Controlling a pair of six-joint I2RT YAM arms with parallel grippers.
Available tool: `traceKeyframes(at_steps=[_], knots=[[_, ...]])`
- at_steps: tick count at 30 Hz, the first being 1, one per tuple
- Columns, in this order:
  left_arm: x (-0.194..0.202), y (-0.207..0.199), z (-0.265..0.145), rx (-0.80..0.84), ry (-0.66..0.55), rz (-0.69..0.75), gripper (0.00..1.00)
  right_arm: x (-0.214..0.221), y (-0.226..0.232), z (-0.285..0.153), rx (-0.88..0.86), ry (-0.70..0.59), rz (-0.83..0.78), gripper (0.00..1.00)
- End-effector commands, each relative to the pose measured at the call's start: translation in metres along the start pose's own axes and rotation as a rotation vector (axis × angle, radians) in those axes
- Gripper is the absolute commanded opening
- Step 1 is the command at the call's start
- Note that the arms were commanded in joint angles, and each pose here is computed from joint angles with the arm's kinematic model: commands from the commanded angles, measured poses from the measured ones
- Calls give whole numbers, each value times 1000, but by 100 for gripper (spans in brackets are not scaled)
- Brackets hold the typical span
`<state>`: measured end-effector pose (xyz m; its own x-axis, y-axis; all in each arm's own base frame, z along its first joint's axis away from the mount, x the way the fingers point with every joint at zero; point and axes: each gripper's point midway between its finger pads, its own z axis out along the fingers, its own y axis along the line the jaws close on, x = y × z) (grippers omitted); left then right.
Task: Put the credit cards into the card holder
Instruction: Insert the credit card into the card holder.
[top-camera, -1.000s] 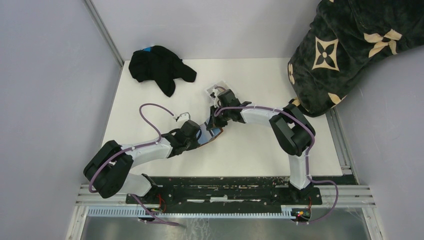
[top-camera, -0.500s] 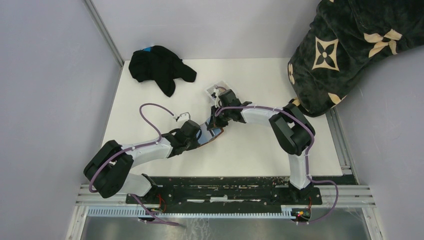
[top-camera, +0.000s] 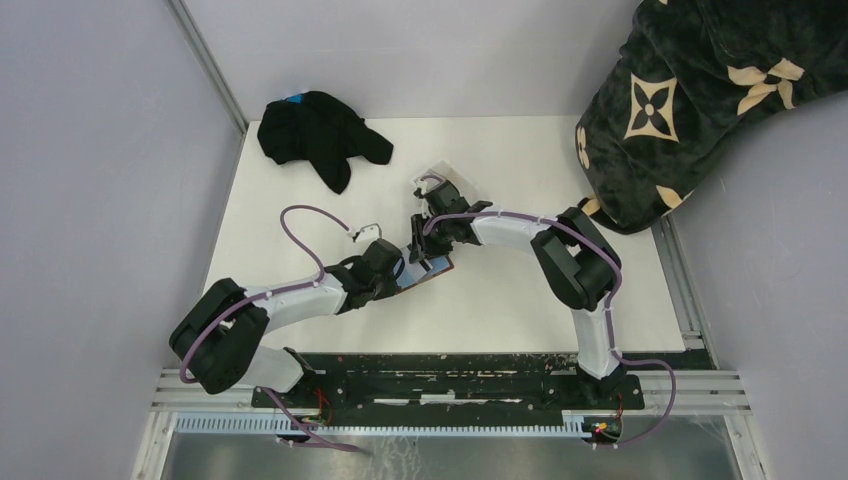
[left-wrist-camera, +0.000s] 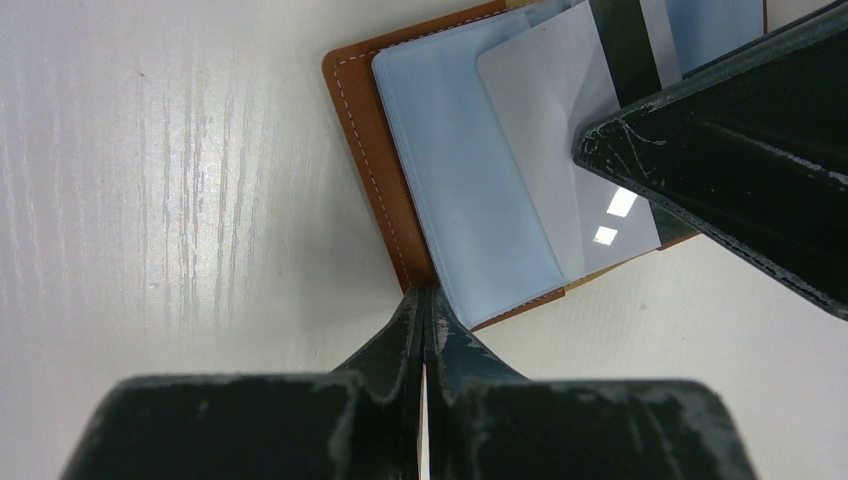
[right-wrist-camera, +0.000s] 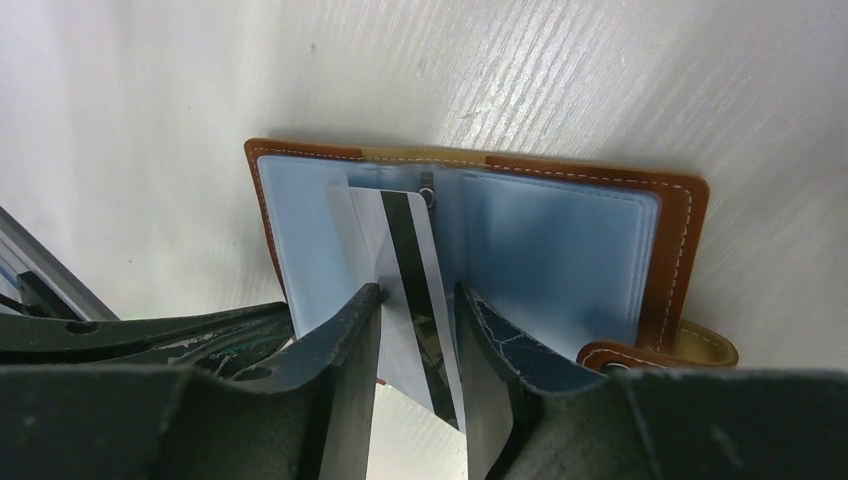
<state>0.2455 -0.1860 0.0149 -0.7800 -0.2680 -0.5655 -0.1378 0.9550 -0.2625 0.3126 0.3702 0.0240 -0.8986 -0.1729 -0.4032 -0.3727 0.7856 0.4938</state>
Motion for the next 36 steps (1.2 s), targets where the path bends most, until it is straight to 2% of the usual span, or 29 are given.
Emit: traceKeyframes(at_steps=[1, 15, 20, 30, 36], knots=[[31, 39, 8, -130, 91, 104, 3, 25, -16, 8, 96, 84, -14, 40], [33, 40, 8, -132, 99, 100, 3, 13, -31, -20, 249, 19, -47, 40], [32, 39, 9, -131, 98, 97, 3, 14, -33, -22, 259, 22, -49, 49], [34, 39, 10, -127, 103, 93, 3, 12, -34, -28, 282, 8, -51, 52], [36, 38, 11, -122, 108, 92, 3, 15, -36, -30, 295, 15, -49, 60]])
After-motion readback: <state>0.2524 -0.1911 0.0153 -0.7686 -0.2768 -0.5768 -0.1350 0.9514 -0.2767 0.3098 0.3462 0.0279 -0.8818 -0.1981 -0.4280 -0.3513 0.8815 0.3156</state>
